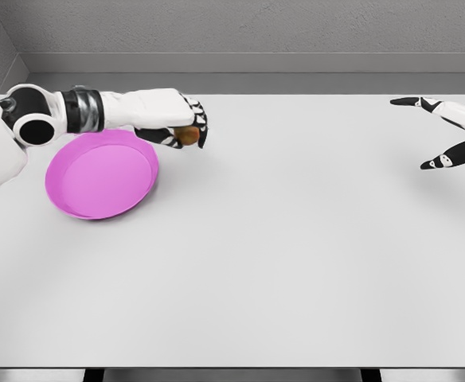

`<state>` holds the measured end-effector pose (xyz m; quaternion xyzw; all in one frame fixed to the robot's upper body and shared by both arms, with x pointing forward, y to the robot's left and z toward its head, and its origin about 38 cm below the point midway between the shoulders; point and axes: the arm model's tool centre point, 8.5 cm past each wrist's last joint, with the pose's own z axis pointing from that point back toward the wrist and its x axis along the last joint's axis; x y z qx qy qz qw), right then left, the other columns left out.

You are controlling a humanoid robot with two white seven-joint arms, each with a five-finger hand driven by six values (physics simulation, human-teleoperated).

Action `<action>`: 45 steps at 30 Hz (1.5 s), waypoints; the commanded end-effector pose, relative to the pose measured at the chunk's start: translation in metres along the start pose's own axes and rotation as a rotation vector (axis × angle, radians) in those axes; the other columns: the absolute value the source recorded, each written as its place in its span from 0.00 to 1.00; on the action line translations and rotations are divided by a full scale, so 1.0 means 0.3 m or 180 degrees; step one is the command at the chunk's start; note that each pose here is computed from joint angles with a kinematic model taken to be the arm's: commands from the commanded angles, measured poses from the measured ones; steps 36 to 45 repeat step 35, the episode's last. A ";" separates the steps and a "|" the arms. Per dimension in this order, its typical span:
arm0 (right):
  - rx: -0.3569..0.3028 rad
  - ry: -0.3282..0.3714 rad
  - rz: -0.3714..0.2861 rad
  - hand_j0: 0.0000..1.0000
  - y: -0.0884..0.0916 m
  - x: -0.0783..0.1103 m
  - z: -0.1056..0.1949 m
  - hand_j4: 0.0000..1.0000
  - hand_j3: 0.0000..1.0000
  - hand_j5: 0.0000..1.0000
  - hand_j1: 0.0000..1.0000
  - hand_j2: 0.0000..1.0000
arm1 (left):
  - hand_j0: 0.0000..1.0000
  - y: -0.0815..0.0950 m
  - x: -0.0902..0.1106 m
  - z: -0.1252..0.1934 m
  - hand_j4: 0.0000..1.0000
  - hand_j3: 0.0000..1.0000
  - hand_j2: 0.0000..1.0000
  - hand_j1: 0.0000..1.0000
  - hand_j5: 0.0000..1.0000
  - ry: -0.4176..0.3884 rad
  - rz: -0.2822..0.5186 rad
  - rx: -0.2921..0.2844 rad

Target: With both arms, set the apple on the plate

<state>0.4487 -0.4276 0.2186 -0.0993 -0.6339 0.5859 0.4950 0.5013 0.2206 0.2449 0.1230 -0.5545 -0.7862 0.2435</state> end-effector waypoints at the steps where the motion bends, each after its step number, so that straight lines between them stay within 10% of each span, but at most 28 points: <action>1: -0.0017 -0.0003 -0.0019 1.00 -0.003 0.000 0.002 1.00 1.00 1.00 1.00 1.00 | 0.44 0.001 -0.127 0.274 0.44 0.44 0.44 0.44 0.44 0.0474 0.0128 0.0052; 8: -0.0017 -0.0003 -0.0019 1.00 -0.003 0.000 0.002 1.00 1.00 1.00 1.00 1.00 | 0.46 -0.110 -0.155 0.315 0.46 0.46 0.46 0.46 0.46 0.0609 0.0270 -0.0157; 15: -0.0013 0.0003 -0.0019 1.00 -0.002 -0.001 0.004 1.00 1.00 1.00 1.00 1.00 | 1.00 -0.135 -0.156 0.315 1.00 1.00 1.00 1.00 1.00 0.0608 0.0331 -0.0161; 20: -0.0013 0.0003 -0.0019 1.00 -0.002 -0.001 0.004 1.00 1.00 1.00 1.00 1.00 | 1.00 -0.168 -0.207 0.351 1.00 1.00 1.00 1.00 1.00 0.0782 0.0456 -0.0182; 29: -0.0013 0.0003 -0.0019 1.00 -0.002 -0.001 0.004 1.00 1.00 1.00 1.00 1.00 | 1.00 -0.309 -0.464 0.648 1.00 1.00 1.00 1.00 1.00 0.1891 0.1408 0.0259; 45: -0.0004 0.0009 -0.0023 1.00 0.003 -0.003 0.005 1.00 1.00 1.00 1.00 1.00 | 1.00 -0.324 -0.460 0.593 1.00 1.00 1.00 1.00 1.00 0.1831 0.1458 0.0254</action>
